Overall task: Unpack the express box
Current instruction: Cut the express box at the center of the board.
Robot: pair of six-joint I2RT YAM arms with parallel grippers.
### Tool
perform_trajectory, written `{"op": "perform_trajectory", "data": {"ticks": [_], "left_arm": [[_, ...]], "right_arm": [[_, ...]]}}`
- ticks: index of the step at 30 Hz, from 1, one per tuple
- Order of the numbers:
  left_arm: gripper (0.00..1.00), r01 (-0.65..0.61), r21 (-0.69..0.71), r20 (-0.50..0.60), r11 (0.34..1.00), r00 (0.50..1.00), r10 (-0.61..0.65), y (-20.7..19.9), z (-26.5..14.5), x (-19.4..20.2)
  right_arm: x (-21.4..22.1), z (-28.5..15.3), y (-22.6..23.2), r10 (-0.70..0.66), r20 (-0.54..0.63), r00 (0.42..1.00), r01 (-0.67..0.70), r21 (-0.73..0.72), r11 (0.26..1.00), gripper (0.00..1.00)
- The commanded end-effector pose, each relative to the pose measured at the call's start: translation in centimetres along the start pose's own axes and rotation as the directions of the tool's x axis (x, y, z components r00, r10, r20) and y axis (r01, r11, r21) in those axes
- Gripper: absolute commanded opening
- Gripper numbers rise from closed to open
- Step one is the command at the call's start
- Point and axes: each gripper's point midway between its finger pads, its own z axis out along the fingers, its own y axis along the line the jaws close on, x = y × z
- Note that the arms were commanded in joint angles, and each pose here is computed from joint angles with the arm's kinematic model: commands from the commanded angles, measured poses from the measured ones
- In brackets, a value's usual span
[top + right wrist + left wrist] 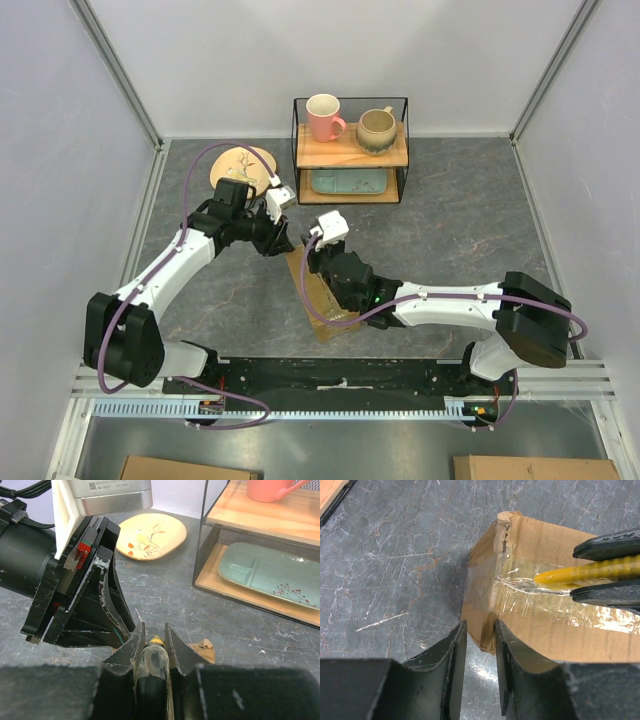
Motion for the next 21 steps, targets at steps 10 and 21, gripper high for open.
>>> {"op": "perform_trajectory", "data": {"ticks": [10,21], "left_arm": [[0.33,0.006,-0.012,-0.043,1.0,0.999,-0.006,0.0,0.1,1.9],[0.31,0.01,-0.009,-0.044,1.0,0.999,-0.011,-0.1,0.1,2.0]], "right_arm": [[0.6,0.1,-0.2,-0.012,0.011,1.0,0.012,0.015,1.0,0.0],[2.1,-0.9,-0.8,-0.045,-0.036,0.998,0.045,0.001,0.999,0.0]]}}
